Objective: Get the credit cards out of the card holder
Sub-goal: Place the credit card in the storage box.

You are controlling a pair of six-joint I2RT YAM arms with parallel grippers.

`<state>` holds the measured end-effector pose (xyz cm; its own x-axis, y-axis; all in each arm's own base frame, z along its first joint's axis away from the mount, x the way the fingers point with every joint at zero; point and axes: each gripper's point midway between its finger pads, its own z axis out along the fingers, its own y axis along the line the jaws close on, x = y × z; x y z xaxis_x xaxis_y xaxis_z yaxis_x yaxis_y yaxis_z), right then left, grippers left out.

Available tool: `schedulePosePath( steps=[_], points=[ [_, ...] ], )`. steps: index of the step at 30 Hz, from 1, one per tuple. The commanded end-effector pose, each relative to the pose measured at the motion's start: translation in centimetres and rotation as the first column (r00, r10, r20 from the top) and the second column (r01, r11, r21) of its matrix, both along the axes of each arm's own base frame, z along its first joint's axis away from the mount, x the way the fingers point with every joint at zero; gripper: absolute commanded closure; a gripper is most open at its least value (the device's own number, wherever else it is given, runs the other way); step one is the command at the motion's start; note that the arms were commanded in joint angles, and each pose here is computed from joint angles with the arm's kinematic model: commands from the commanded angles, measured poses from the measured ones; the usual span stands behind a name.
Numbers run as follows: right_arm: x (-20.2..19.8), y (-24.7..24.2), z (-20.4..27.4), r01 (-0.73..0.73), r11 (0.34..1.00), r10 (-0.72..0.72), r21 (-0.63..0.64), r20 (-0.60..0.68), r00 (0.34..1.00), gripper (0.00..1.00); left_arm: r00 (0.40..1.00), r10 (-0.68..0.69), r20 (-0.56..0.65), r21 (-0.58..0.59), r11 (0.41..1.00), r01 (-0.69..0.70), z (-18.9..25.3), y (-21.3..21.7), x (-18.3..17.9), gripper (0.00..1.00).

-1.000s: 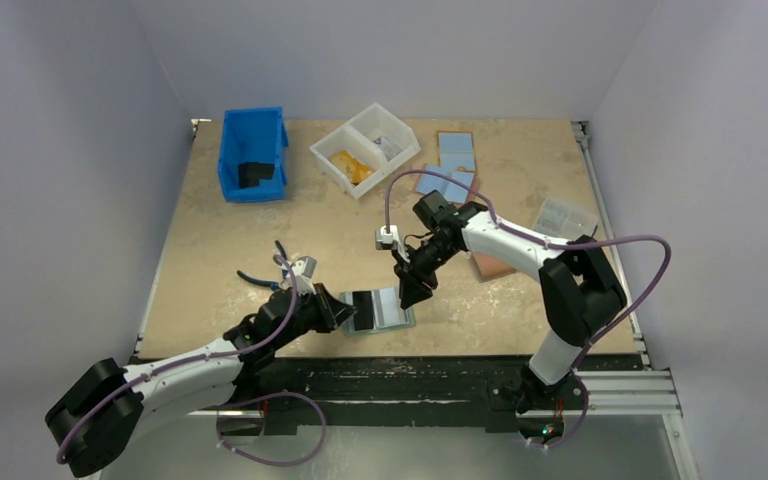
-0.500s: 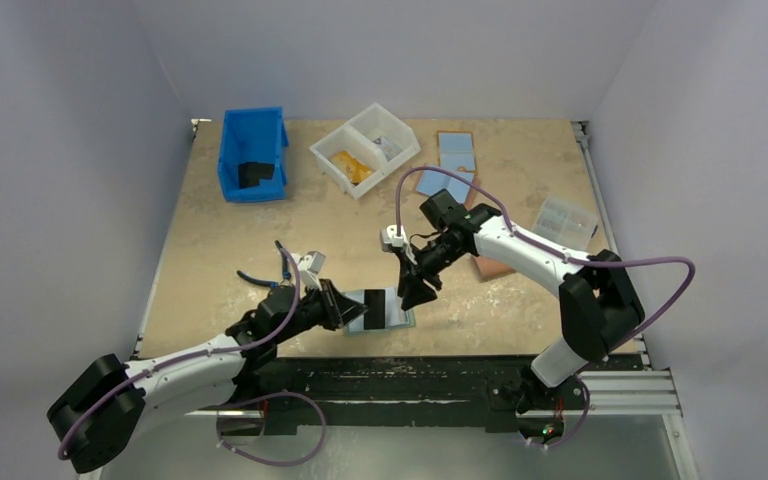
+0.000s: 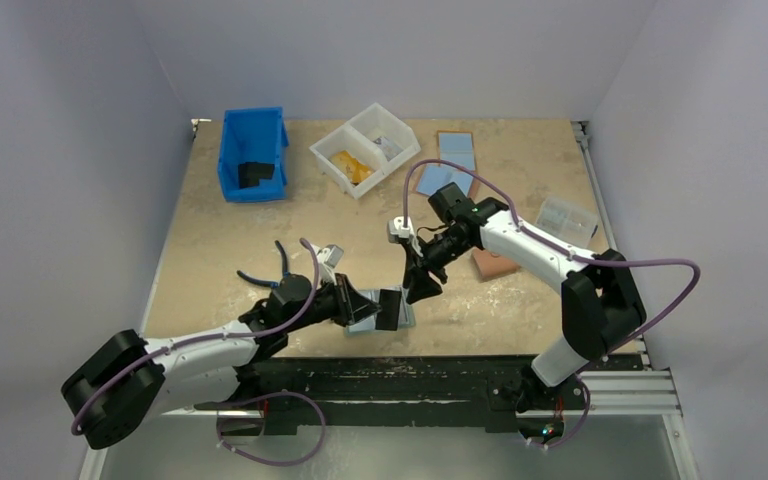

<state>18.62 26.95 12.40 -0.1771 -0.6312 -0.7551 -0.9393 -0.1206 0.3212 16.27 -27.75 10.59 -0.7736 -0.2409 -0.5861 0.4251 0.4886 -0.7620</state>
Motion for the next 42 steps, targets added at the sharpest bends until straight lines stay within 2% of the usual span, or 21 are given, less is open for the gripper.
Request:
schedulePosePath(
  steps=[1,11,19,22,27,28,35,40,42],
  points=[
    [0.5,0.4,1.4,-0.009,1.000,0.008,0.030,0.030,1.000,0.49,0.991,-0.079,0.106,-0.066,0.994,0.086,3.6,-2.3,0.1,1.00],
    [0.7,0.2,0.6,0.013,1.000,-0.013,0.001,0.011,1.000,0.48,0.985,-0.133,0.110,-0.051,0.989,0.140,3.5,-4.1,-0.3,1.00],
    [-1.0,0.4,-0.4,-0.050,0.999,0.048,-0.010,-0.110,0.993,0.57,0.982,-0.144,0.126,-0.045,0.988,0.150,4.0,-4.6,0.0,1.00],
    [-1.6,0.5,-0.2,-0.076,0.997,0.076,0.008,-0.134,0.988,0.65,0.981,-0.144,0.128,-0.041,0.988,0.150,3.9,-4.6,0.0,1.00],
    [-2.4,0.4,0.3,-0.116,0.993,0.119,0.031,-0.167,0.979,0.99,0.980,-0.142,0.139,-0.042,0.988,0.149,4.1,-4.6,0.1,1.00],
    [-2.5,0.3,0.5,-0.125,0.992,0.129,0.037,-0.172,0.977,1.00,0.980,-0.139,0.142,-0.042,0.988,0.146,4.2,-4.5,0.1,1.00],
    [-2.4,0.2,1.1,-0.142,0.989,0.147,0.049,-0.141,0.979,1.00,0.985,-0.072,0.158,-0.052,0.995,0.081,4.6,-3.3,0.4,1.00],
    [-2.1,0.0,1.7,-0.137,0.989,0.143,0.064,-0.103,0.984,1.00,0.989,-0.005,0.151,-0.056,0.998,0.013,4.5,-2.2,0.9,0.82],
    [-1.9,-0.2,1.9,-0.128,0.990,0.133,0.067,-0.091,0.987,1.00,0.989,0.018,0.147,-0.061,0.998,-0.009,4.4,-1.9,1.1,0.79]
  ],
)
